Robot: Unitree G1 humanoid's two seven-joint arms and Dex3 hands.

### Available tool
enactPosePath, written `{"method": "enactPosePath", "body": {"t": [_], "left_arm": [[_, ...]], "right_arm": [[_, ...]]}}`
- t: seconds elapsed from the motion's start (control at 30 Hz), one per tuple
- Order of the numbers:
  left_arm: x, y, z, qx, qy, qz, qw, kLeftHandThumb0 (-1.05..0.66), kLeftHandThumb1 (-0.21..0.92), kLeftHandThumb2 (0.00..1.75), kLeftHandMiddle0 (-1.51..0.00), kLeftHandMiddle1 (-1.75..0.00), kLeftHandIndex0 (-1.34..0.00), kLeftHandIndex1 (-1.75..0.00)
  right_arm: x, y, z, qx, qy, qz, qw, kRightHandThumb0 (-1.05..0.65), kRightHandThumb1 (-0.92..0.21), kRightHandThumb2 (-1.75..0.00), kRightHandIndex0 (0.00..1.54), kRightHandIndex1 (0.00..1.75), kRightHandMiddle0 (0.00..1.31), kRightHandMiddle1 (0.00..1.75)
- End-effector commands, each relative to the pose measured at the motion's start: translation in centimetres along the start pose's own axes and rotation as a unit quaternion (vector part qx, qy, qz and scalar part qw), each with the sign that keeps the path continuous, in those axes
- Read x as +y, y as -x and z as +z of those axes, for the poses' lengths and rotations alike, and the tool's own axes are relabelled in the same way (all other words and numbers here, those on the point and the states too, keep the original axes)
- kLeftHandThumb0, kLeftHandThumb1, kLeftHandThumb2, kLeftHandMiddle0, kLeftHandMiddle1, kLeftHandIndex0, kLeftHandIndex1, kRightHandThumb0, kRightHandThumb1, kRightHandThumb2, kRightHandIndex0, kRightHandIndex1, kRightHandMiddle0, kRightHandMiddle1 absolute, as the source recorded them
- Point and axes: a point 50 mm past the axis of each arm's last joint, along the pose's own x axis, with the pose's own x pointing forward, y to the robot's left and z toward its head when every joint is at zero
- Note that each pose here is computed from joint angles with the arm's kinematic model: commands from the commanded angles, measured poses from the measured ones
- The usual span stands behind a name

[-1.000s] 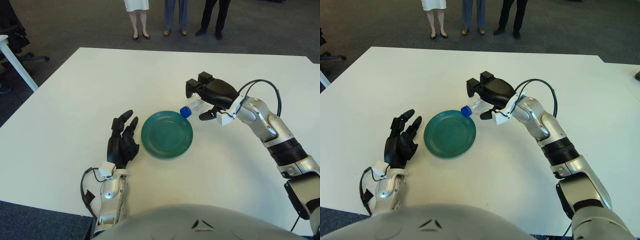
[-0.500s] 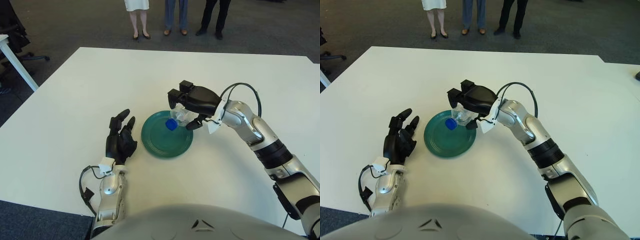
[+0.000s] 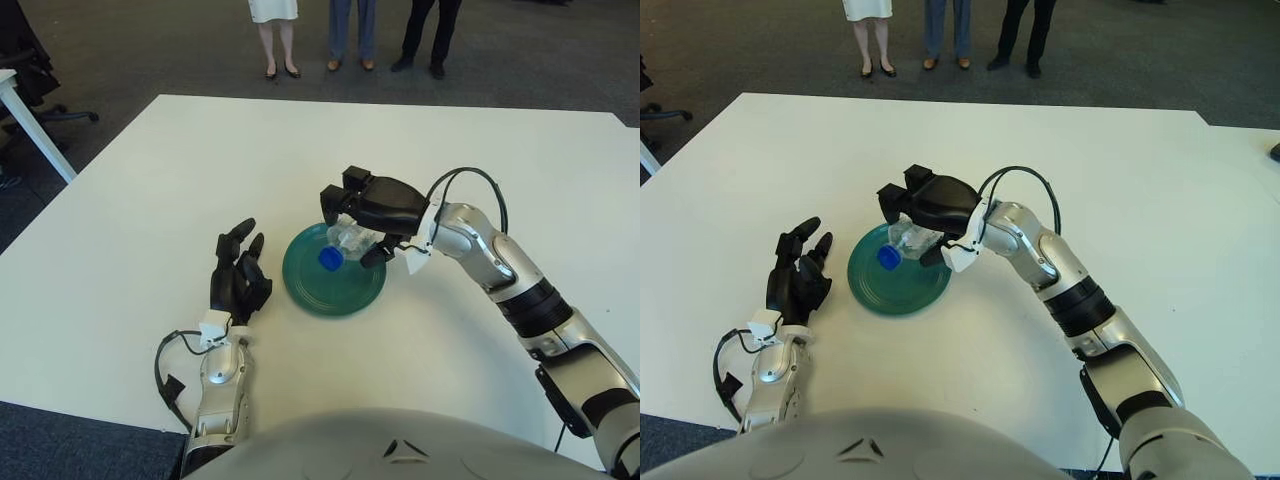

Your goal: Put the bottle into the plate.

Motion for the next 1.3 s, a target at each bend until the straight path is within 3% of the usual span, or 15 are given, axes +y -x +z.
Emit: {"method": "enactPosePath", "body": {"t": [0.0,0.43,0.83,1.27], "left_arm": [[-0.1,-0.3,0.0,-0.003,0.000,0.005,1.000,-0.81,0.92,0.99,-0.59,-0.01,-0.15,-0.88],[-0.1,-0.3,0.1,-0.005,0.002,0.010,1.000,-0.81,0.92,0.99,-0.61,-0.02,-0.16,-0.90],[-0.3,-0.2,0.2,-0.007,0.004,0.007,1.000,-0.82,0.92,0.98,-0.61,-0.02,-0.16,-0.90],[-0.6,0.2,0.5,-0.015,0.010,0.004,1.000,-0.81,0.92,0.97,-0.61,-0.02,-0.14,-0.90]], "right_arm": [[-0.1,-0.4,0.6,-0.017,-0.007,-0.004,1.000,-0.47,-0.36,-1.26,1.16,1.75,0.58,1.75],[0.5,-1.0,1.0,-0.033,0.007,0.010,0.999,-0.48,-0.34,-1.28,1.19,1.75,0.59,1.75],[1.5,-0.6,1.0,-0.035,0.014,0.031,0.999,-0.46,-0.38,-1.23,1.11,1.75,0.56,1.75],[4.2,-0.5,0.9,-0.023,-0.005,0.052,0.998,-0.49,-0.30,-1.33,1.20,1.75,0.63,1.75]]}}
